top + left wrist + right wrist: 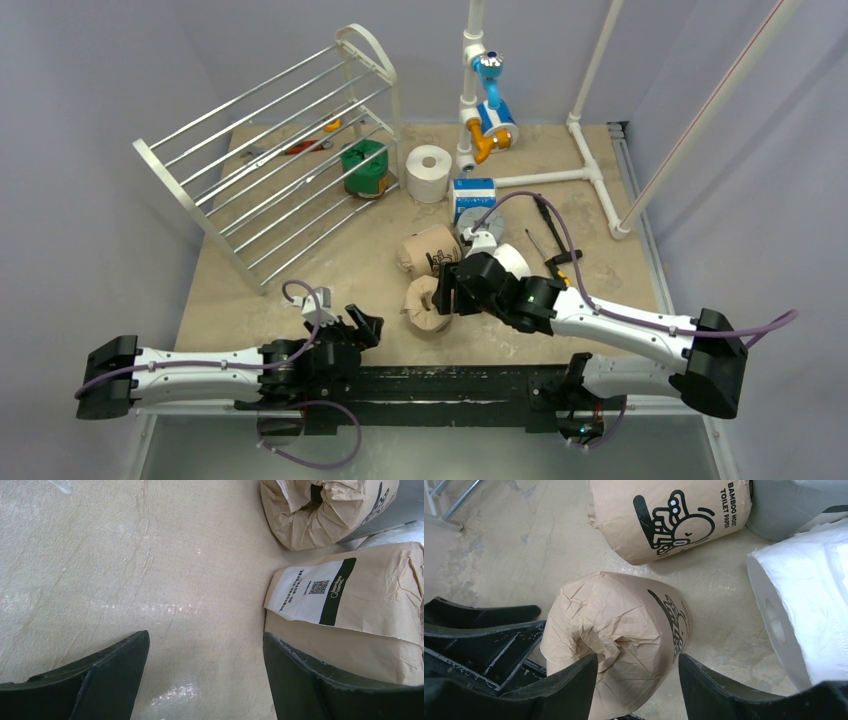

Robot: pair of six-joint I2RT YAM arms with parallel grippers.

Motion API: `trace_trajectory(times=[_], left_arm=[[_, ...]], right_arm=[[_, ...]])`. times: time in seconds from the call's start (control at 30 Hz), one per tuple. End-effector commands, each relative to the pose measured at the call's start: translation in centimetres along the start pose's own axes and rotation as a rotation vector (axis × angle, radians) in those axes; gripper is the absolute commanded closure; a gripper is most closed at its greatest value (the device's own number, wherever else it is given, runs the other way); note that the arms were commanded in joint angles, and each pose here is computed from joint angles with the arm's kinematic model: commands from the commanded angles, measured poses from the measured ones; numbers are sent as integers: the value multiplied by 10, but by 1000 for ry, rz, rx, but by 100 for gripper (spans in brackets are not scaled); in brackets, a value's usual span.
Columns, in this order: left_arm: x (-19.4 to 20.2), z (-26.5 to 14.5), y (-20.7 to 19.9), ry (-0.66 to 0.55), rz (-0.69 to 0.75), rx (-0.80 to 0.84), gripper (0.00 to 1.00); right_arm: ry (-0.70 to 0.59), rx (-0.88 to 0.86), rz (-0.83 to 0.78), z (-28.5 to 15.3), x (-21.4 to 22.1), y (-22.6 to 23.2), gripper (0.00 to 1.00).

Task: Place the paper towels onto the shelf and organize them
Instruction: Pick up the paper towel from the center of the board.

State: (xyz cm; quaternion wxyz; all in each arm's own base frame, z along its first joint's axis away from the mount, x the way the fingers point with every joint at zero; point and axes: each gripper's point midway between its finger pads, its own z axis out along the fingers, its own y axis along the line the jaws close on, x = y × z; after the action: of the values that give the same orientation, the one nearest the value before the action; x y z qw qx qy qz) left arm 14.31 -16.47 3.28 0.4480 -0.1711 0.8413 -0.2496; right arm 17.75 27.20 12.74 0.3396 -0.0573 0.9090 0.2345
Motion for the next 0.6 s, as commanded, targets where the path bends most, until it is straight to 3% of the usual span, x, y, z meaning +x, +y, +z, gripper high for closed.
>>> trace_trajectory(times=[0.0,0.57], left_arm=[[21,-2,43,87,116,-107,15],[21,-2,41,90,130,-113,15]], right_arm=[[-9,-29,7,2,-2,5,40],[5,-47,61,11,2,1,48]])
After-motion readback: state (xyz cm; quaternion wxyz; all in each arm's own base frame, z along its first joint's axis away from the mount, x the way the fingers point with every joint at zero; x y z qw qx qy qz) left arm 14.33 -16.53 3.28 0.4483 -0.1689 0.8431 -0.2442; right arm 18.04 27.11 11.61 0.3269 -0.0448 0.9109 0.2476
